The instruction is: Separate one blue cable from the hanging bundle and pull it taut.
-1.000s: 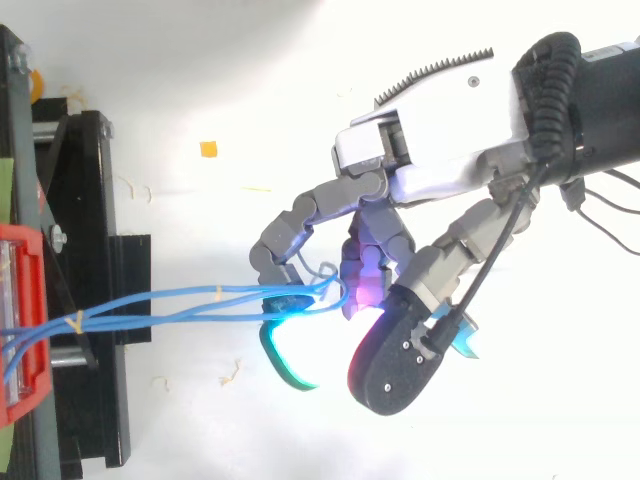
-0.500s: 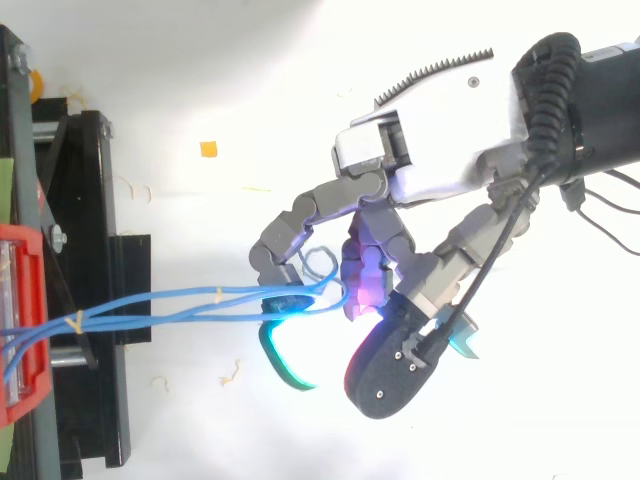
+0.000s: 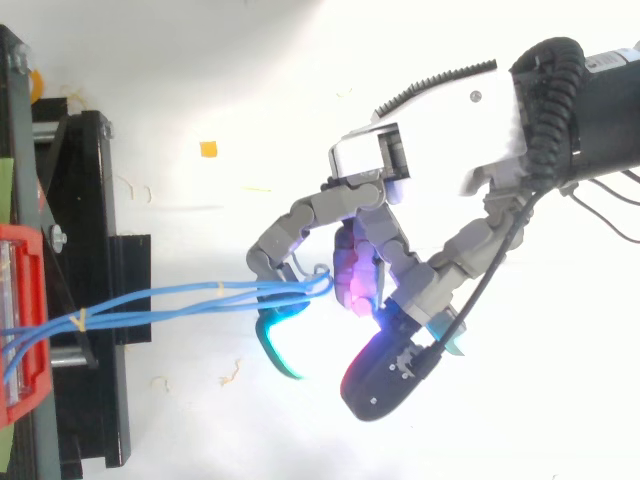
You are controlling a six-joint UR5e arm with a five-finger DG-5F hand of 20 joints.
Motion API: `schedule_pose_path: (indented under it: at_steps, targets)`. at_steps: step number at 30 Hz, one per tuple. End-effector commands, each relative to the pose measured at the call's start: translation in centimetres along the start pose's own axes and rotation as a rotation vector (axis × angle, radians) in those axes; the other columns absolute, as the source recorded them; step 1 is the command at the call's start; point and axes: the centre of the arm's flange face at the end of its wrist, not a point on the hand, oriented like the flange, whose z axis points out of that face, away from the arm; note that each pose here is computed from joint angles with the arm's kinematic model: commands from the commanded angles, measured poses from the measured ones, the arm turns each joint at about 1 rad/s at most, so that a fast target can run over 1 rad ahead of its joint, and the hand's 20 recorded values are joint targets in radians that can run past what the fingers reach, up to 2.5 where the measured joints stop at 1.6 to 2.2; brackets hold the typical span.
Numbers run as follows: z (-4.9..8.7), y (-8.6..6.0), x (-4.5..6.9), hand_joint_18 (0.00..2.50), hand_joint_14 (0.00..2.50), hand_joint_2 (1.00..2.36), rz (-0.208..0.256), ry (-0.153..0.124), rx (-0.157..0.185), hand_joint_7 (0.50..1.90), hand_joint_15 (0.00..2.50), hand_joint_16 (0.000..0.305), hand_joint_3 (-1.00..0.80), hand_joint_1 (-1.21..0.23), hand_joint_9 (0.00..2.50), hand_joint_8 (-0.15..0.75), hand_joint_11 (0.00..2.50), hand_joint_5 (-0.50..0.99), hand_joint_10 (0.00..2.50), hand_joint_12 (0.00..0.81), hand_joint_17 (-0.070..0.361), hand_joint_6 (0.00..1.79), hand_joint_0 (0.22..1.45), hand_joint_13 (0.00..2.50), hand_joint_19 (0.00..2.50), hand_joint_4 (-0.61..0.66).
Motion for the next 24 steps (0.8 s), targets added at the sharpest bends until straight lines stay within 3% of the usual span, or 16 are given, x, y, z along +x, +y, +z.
schedule_pose_path:
  at_steps: [1,3,9,11,13,14,16,20,21,23,24]
  targets:
    - [0.1,0.0,-0.4,0.89,0.01,1.02,-0.381,-0.042,0.011,1.25,0.39,0.059,-0.14,-0.86,1.88,0.108,0.21,0.15,0.01,0.247,0.133,0.50,0.74,1.28,0.52,0.02]
    - [0.1,0.1,-0.6,0.89,0.02,1.02,-0.512,-0.062,0.012,1.25,0.39,0.059,-0.14,-0.86,1.88,0.107,0.21,0.15,0.01,0.250,0.132,0.50,0.74,1.28,0.52,0.01]
    - [0.3,0.2,-1.0,0.90,0.01,1.02,-0.667,-0.105,0.014,1.25,0.40,0.058,-0.14,-0.86,1.88,0.105,0.21,0.15,0.01,0.249,0.131,0.51,0.74,1.28,0.52,0.02]
    - [0.4,0.4,-1.1,0.90,0.01,1.02,-0.696,-0.111,0.008,1.25,0.40,0.058,-0.14,-0.86,1.88,0.106,0.21,0.15,0.01,0.250,0.130,0.50,0.74,1.28,0.53,0.01]
    - [0.7,0.6,-1.1,0.90,0.02,1.02,-0.784,-0.125,-0.010,1.24,0.39,0.057,-0.14,-0.86,1.89,0.111,0.22,0.15,0.01,0.249,0.129,0.51,0.74,1.28,0.53,0.01]
    - [0.7,0.6,-1.1,0.90,0.02,1.02,-0.784,-0.125,-0.010,1.24,0.40,0.057,-0.14,-0.86,1.89,0.105,0.21,0.15,0.01,0.249,0.128,0.51,0.74,1.28,0.53,0.01]
    - [1.0,0.9,-1.3,0.90,0.01,1.02,-0.943,-0.155,-0.019,1.24,0.40,0.057,-0.14,-0.86,1.88,0.106,0.23,0.15,0.01,0.249,0.128,0.51,0.74,1.28,0.54,0.02]
    - [1.0,1.1,-1.6,0.90,0.02,1.02,-1.114,-0.190,-0.004,1.24,0.39,0.057,-0.14,-0.85,1.88,0.111,0.21,0.15,0.01,0.246,0.128,0.51,0.74,1.28,0.54,0.01]
    - [1.1,1.0,-1.7,0.90,0.01,1.02,-1.190,-0.203,0.008,1.24,0.39,0.057,-0.14,-0.85,1.88,0.105,0.22,0.15,0.01,0.246,0.128,0.51,0.74,1.28,0.53,0.01]
    - [1.1,1.2,-1.8,0.89,0.01,1.02,-1.254,-0.211,0.017,1.25,0.39,0.056,-0.14,-0.85,1.88,0.109,0.22,0.15,0.01,0.245,0.127,0.51,0.74,1.27,0.54,0.01]
    - [1.1,1.2,-1.8,0.89,0.01,1.02,-1.327,-0.214,0.027,1.25,0.39,0.056,-0.14,-0.85,1.88,0.104,0.22,0.15,0.01,0.245,0.127,0.51,0.74,1.28,0.53,0.01]
